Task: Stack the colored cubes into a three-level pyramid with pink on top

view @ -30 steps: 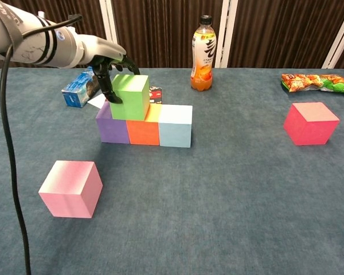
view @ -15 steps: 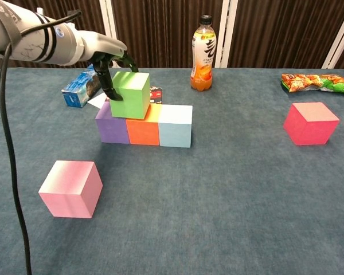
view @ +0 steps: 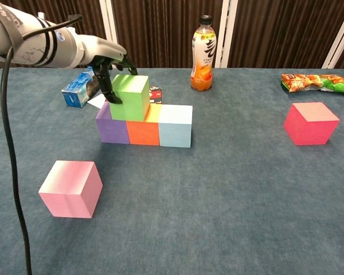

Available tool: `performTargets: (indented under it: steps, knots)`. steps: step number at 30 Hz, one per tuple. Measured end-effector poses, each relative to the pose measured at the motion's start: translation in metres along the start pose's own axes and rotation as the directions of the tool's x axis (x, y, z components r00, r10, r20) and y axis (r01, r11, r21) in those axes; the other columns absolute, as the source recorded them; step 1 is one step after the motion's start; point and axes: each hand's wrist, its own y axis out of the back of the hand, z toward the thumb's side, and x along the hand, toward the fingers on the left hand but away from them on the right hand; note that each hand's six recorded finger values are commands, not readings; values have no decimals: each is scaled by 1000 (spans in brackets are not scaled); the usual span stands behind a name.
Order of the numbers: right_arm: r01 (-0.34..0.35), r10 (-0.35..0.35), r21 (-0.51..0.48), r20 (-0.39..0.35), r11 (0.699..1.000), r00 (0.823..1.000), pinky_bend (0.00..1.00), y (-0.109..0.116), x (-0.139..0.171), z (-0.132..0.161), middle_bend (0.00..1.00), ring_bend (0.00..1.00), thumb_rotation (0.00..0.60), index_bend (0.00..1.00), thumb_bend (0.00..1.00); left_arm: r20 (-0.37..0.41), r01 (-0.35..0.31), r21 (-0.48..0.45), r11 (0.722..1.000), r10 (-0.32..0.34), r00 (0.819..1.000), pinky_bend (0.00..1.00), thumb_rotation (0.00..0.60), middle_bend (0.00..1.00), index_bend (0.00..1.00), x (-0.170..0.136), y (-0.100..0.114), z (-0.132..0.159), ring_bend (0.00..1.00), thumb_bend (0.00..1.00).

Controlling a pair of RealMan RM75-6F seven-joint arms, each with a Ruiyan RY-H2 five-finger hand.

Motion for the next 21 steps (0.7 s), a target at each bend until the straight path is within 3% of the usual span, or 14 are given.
performTargets:
  steps: [11, 21]
  knots:
    - [-2, 2, -3, -2, 1000, 1000, 114, 0, 0, 0, 201, 39, 600, 152, 270, 0, 3, -11, 1000, -3, 1000, 86, 600, 0, 8, -3, -3, 0, 0, 312]
    - [-10, 10, -1, 9, 1000, 1000, 116, 1, -4, -3, 201, 39, 600, 150, 270, 21, -34, -46, 998, 35, 999, 86, 600, 0, 0, -15, 7, -1, 0, 315]
